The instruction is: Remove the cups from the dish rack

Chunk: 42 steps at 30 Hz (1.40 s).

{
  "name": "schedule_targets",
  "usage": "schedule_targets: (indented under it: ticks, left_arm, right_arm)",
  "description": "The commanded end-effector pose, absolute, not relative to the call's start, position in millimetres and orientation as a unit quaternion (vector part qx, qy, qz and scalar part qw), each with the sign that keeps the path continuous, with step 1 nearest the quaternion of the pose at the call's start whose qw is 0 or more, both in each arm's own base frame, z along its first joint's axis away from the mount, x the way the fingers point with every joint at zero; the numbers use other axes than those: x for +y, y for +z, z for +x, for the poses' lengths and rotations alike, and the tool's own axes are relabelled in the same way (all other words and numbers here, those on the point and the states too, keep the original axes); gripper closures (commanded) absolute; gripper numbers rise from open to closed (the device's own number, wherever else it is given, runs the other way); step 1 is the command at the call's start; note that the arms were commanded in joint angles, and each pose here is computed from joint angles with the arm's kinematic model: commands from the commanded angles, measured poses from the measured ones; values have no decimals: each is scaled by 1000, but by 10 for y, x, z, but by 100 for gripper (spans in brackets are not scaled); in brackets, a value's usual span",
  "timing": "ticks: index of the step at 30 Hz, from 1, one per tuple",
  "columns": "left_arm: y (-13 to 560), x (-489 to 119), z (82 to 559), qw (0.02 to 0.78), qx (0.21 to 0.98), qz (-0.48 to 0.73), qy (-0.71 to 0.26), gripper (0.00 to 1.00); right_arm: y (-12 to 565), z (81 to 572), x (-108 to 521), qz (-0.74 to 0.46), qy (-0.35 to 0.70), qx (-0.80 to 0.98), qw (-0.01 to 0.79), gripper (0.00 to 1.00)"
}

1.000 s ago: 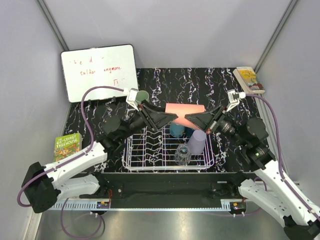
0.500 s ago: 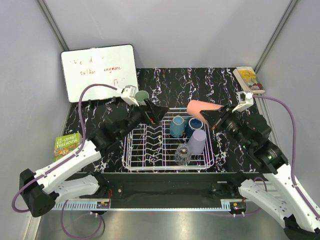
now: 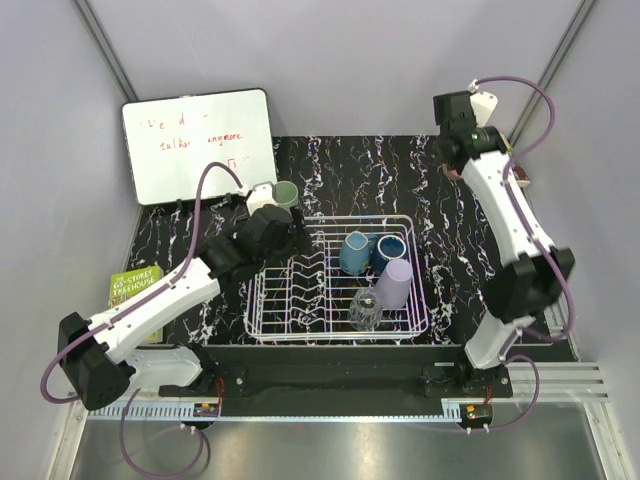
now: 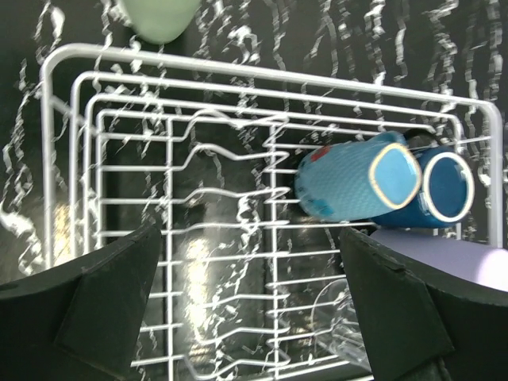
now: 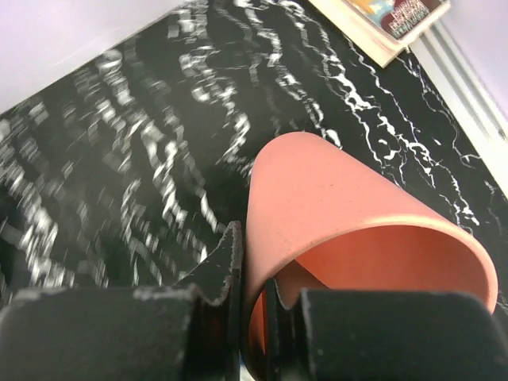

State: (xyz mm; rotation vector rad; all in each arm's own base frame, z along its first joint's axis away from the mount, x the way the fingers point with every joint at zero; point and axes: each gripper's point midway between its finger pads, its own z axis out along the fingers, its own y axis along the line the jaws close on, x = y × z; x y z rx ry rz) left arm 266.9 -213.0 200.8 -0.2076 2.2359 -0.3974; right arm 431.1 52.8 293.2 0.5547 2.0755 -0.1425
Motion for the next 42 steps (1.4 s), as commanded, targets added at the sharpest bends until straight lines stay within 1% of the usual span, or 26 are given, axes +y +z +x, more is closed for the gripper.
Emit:
schedule_targets:
  ticks: [1, 2, 3, 5, 6, 8, 11, 15, 22, 23, 25, 26, 28, 29, 30, 32, 33, 34, 35, 36, 37, 38, 39, 40, 42]
  left_arm:
    - [2043, -2033, 2633, 419, 888, -108, -153, 1]
    - [2050, -2030, 2629, 419, 889, -105, -154, 1]
    - [2062, -2034, 2620, 420, 888, -102, -156, 1]
    - [2059, -2011, 2611, 422, 888, -100, -153, 1]
    - [2039, -1997, 2606, 422, 889, -98, -150, 1]
    - [2017, -1973, 2619, 425, 889, -98, -142, 1]
    - [1944, -2002, 2635, 417, 895, -91, -134, 1]
    - [1827, -2103, 2572, 390, 907, -70, -144, 1]
    - [1660, -2089, 2563, 376, 915, -68, -127, 1]
    - [1652, -2094, 2565, 375, 916, -66, -127, 1]
    - [1644, -2095, 2560, 374, 917, -64, -126, 1]
    - [1639, -2095, 2561, 374, 917, -63, -125, 1]
    - [1651, -2093, 2568, 375, 917, -62, -125, 1]
    - [1667, -2096, 2568, 377, 916, -61, -126, 1]
    - [1679, -2102, 2568, 379, 915, -59, -126, 1]
    - [1696, -2090, 2574, 383, 914, -58, -123, 1]
    - [1712, -2094, 2570, 386, 913, -55, -123, 1]
    - [1728, -2090, 2570, 389, 912, -55, -121, 1]
    - [1754, -2086, 2575, 395, 909, -55, -120, 1]
    - [1766, -2091, 2570, 396, 909, -51, -121, 1]
    - [1793, -2096, 2568, 399, 907, -49, -123, 1]
    - [1813, -2092, 2574, 404, 905, -48, -120, 1]
    - [1852, -2120, 2569, 408, 904, -43, -122, 1]
    - [1877, -2131, 2567, 412, 902, -39, -121, 1]
    - [1969, -2216, 2545, 425, 896, -26, -123, 1]
  right_arm:
    - [2624, 4673, 230, 285, -65, 869, 400, 100]
    - [2521, 4746, 232, 286, -59, 876, 384, 100]
    - [2268, 4845, 124, 293, -78, 884, 357, 100]
    - [2205, 4923, 31, 295, -88, 888, 342, 100]
    - [2020, 4979, -18, 293, -97, 895, 323, 100]
    - [1915, 5042, -45, 297, -87, 899, 309, 100]
    - [1555, 5137, -50, 301, -78, 910, 273, 100]
    - [1360, 5248, -35, 309, -66, 912, 262, 100]
    - [966, 5340, -48, 305, -70, 921, 232, 100]
    - [934, 5339, -59, 305, -72, 921, 230, 98]
    - [872, 5329, -50, 303, -72, 924, 222, 89]
    - [863, 5325, -51, 302, -72, 925, 221, 79]
    - [927, 5330, -60, 305, -73, 922, 227, 69]
    - [977, 5326, -61, 307, -72, 921, 230, 58]
    - [1050, 5345, -60, 309, -69, 918, 238, 54]
    - [1270, 5344, -47, 317, -60, 911, 256, 45]
    - [1409, 5343, -92, 328, -67, 903, 271, 36]
    - [1703, 5310, -110, 338, -58, 891, 297, 30]
    - [1792, 5314, -84, 344, -48, 885, 311, 24]
    - [1931, 5307, -51, 345, -31, 880, 326, 12]
    - [2305, 5243, -26, 346, -8, 866, 360, 9]
    - [2465, 5269, -1, 343, 9, 857, 384, 3]
    - [2533, 5208, 69, 337, 27, 859, 385, 1]
    - [2827, 5106, 101, 332, 44, 849, 409, 0]
    - [2959, 4963, 178, 322, 56, 848, 417, 0]
